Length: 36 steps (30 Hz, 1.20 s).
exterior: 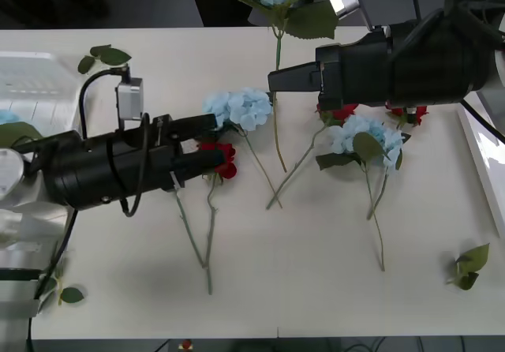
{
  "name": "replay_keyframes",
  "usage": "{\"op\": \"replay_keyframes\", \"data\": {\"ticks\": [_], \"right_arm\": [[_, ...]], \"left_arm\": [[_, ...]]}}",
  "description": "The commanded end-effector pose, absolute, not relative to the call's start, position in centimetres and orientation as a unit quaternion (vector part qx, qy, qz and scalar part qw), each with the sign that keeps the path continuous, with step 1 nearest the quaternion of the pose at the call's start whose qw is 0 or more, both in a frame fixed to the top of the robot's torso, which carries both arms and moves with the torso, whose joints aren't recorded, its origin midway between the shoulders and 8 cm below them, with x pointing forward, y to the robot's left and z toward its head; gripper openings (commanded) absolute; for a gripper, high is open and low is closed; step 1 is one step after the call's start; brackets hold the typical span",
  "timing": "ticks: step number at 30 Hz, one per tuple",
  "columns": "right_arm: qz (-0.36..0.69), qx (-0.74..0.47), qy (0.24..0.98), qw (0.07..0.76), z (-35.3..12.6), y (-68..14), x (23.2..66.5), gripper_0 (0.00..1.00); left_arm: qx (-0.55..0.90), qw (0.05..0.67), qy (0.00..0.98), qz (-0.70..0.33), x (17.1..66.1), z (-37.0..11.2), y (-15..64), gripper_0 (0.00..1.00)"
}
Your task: Place the red flowers into the right box and the blue flowers into the left box. If a person shows an open palm, hand one flower to the person first, then continue sorting.
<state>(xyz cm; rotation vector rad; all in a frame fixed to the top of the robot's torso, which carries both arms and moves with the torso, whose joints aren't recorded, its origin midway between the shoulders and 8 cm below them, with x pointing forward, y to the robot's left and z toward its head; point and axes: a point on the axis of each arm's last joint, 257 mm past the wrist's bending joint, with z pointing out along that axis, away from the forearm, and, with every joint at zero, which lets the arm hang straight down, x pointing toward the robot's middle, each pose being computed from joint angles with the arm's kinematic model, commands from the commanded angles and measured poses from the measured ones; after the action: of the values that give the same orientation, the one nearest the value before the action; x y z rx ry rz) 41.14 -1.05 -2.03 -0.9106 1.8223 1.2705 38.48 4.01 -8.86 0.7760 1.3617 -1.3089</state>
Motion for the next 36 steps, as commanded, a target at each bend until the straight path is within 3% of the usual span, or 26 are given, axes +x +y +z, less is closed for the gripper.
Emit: {"op": "replay_keyframes", "data": {"ticks": [1, 19, 21, 23, 24, 25, 26, 36], "right_arm": [[0.504, -0.362, 0.69, 0.373, 0.4, -0.1, 40.5, 0.0], [0.504, -0.362, 0.69, 0.373, 0.4, -0.1, 40.5, 0.0], [0.504, -0.362, 0.69, 0.373, 0.4, -0.1, 40.5, 0.0], [0.504, -0.362, 0.69, 0.373, 0.4, -0.1, 40.5, 0.0], [0.504, -0.362, 0.69, 0.373, 0.4, -0.1, 40.5, 0.0], [0.504, -0.362, 0.69, 0.373, 0.4, -0.1, 40.5, 0.0], [0.504, -0.362, 0.69, 0.373, 0.4, -0.1, 40.5, 0.0], [0.504, -0.362, 0.69, 0.373, 0.4, -0.1, 40.5, 0.0]], "left_arm": [[0.348, 0.545, 0.539, -0.539, 37.5, -7.6, 0.9, 1.0], [0.325, 0.545, 0.569, -0.523, 40.4, -6.6, -6.0, 1.0], [0.326, 0.546, 0.569, -0.522, 40.5, -6.5, -6.1, 0.7], [0.325, 0.544, 0.573, -0.519, 40.7, -6.8, -6.1, 0.51], [0.324, 0.544, 0.575, -0.519, 40.7, -6.8, -6.1, 0.28], [0.323, 0.543, 0.577, -0.518, 40.8, -6.9, -6.1, 0.19], [0.322, 0.541, 0.577, -0.52, 40.7, -6.9, -6.1, 0.01], [0.318, 0.539, 0.58, -0.522, 40.8, -6.9, -6.0, 0.0]]}}
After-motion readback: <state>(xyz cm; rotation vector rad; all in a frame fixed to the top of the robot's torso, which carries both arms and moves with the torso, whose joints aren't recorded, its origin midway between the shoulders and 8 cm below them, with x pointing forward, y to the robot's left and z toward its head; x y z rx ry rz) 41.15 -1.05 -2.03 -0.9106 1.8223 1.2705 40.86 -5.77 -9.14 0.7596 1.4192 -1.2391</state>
